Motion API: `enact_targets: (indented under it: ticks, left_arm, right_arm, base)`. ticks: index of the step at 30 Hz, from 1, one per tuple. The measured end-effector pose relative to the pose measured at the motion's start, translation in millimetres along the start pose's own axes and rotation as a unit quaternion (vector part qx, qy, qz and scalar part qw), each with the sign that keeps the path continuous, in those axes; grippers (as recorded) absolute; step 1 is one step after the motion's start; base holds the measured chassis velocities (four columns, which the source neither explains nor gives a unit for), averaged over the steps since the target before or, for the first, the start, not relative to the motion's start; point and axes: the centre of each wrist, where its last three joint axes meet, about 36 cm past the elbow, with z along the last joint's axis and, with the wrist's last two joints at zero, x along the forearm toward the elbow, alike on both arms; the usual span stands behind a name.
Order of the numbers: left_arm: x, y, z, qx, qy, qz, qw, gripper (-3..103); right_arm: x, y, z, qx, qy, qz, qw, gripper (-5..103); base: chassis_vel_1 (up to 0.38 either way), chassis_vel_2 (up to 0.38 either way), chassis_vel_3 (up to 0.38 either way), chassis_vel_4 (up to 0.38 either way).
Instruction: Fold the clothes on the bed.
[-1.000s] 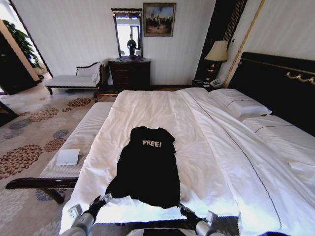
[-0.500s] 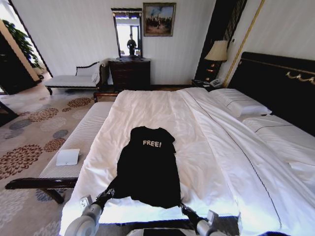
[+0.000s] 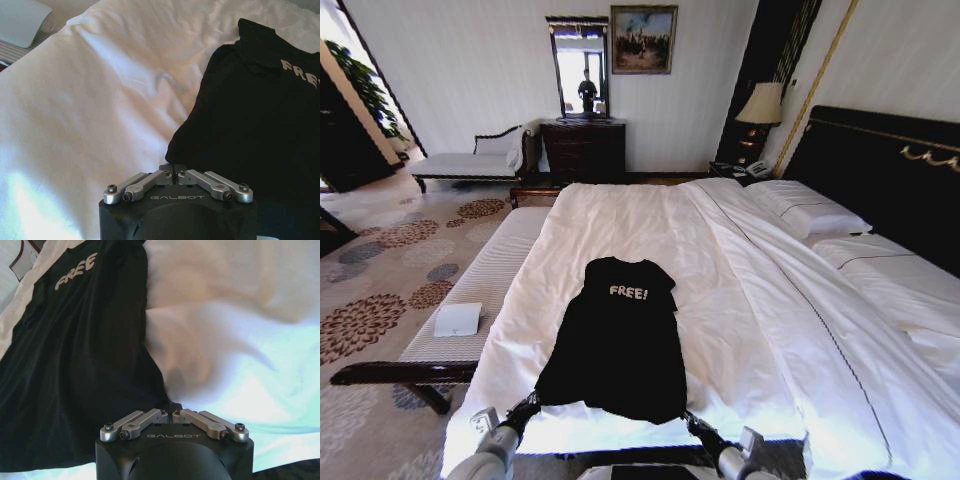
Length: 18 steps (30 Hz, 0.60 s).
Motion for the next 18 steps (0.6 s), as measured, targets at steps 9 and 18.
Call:
enact_targets:
  ticks: [9,18]
  left_arm:
    - [15.7,-1.3,-2.0,0.006,-0.013,-0.002,0.9999,0]
    - [53.6,8.1,6.2,-0.005,-0.033,-0.031,0.999,0]
  right_arm:
    - [22.5,21.6,-7.5,0.002,-0.014,-0.016,1.0,0]
    - [59.6,38.4,-1.4,0.091,0.026,0.044,0.994,0]
  base:
    - [0.0,0.0,0.0,0.0]
    - [0.0,0.0,0.0,0.0]
